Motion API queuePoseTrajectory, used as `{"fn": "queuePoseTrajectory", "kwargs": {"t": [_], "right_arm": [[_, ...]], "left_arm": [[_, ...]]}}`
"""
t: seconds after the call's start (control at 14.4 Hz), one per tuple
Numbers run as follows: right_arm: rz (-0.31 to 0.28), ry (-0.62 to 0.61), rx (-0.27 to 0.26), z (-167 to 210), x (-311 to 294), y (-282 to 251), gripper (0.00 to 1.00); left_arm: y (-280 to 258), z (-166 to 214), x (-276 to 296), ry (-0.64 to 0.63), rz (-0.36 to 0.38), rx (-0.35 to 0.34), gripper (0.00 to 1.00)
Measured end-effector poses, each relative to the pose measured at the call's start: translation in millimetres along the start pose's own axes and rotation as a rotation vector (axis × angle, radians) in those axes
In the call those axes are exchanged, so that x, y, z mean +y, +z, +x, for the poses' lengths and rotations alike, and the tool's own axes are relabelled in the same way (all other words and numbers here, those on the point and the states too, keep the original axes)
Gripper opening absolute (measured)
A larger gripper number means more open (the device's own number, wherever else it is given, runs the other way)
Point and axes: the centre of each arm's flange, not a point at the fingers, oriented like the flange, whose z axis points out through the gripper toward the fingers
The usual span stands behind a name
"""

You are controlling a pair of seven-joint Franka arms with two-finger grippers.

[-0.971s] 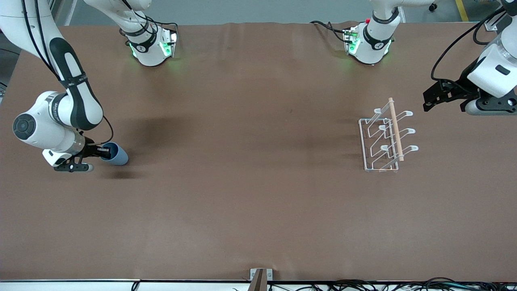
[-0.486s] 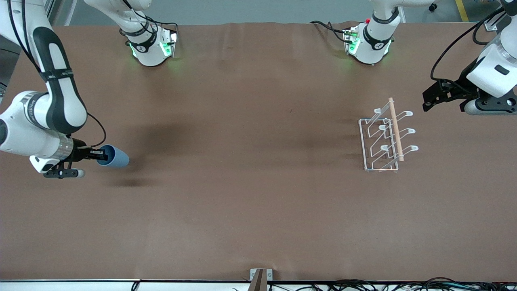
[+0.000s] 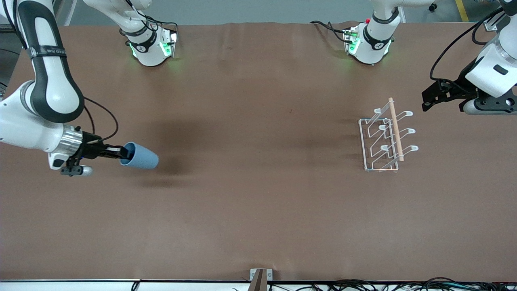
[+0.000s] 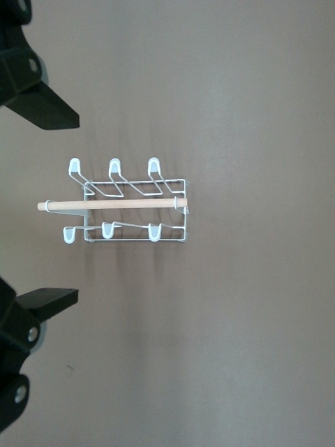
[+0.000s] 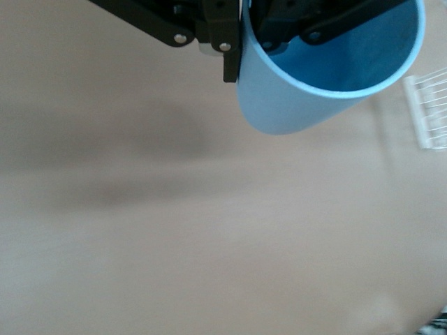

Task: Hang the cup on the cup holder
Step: 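Lift the blue cup with the right gripper toward the table center, then hold the cup out with the right gripper while the left gripper reaches it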

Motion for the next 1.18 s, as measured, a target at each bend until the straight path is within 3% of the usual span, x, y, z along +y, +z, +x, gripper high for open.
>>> {"fn": "queuePoseTrajectory", "kwargs": {"t": [0.35, 0.69, 0.9, 1.18], "right_arm": [[0.268, 0.053, -0.062, -27, -82, 65, 0.04], [0.478, 0.133, -0.135, -58, -142, 113, 0.04], [0.598, 0.177, -0.267, -79, -149, 140, 0.04], [0.672, 0.191, -0.413, -98, -139, 167, 0.04]], "left_arm": [[2, 0, 3, 0.056, 0.000, -0.003, 1.00], [2, 0, 11, 0.249, -0.008, -0.003, 1.00], [1, -1, 22, 0.472, -0.118, 0.013, 1.00], [1, -7, 52, 0.713, -0.299, 0.037, 1.00]]}}
